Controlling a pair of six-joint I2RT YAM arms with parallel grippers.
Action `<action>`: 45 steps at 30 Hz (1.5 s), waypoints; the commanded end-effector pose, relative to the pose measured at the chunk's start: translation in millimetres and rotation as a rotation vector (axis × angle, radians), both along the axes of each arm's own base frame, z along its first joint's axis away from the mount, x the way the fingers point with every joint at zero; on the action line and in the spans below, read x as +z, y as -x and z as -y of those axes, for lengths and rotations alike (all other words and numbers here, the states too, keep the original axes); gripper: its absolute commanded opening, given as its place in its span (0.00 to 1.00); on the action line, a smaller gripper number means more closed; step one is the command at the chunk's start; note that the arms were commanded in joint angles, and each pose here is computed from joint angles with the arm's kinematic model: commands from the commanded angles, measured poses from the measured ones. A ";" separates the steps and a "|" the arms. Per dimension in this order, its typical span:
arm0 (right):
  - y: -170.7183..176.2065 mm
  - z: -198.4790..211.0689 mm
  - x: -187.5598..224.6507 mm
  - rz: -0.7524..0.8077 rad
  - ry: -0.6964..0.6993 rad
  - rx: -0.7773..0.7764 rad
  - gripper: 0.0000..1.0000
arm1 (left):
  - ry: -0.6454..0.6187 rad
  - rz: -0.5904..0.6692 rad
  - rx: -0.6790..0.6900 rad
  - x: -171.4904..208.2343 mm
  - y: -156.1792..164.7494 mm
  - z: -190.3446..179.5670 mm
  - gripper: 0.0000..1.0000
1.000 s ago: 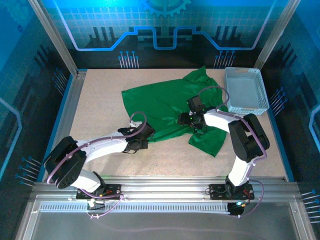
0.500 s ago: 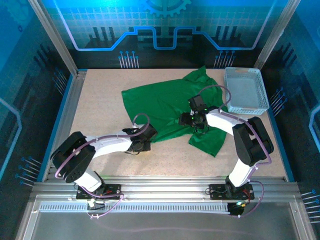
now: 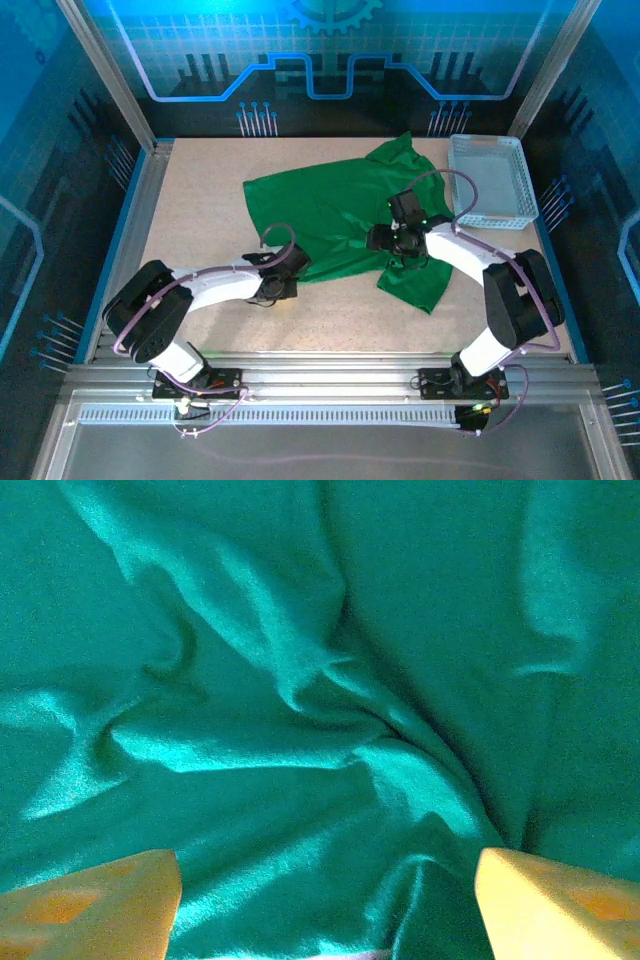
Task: Fold the inside-out t-shirt
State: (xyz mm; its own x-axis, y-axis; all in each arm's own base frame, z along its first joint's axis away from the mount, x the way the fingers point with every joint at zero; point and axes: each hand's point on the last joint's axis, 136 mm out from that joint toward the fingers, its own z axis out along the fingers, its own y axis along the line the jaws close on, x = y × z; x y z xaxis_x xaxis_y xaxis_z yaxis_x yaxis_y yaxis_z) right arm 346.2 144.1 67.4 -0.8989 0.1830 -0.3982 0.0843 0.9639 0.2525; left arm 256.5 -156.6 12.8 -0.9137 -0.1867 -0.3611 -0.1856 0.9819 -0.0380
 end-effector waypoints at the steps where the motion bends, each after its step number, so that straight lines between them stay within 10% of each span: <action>1: 8.9 12.8 0.1 -0.009 0.035 -0.013 0.79 | -0.047 0.040 0.011 4.1 -14.2 -12.6 0.08; 29: 162.8 83.1 -36.2 -0.287 0.153 -0.292 0.75 | -0.083 0.222 0.270 74.0 -66.3 -108.4 0.00; 34: 158.5 49.1 -45.5 -0.292 0.089 -0.202 0.64 | -0.076 0.210 0.265 69.8 -67.4 -107.0 0.00; 41: 127.0 55.4 -26.2 -0.218 0.234 -0.158 0.23 | -0.079 0.236 0.252 84.5 -72.3 -108.9 0.00; 45: 96.1 59.4 2.0 -0.140 0.333 -0.125 0.19 | -0.074 0.272 0.234 99.2 -82.3 -106.5 0.00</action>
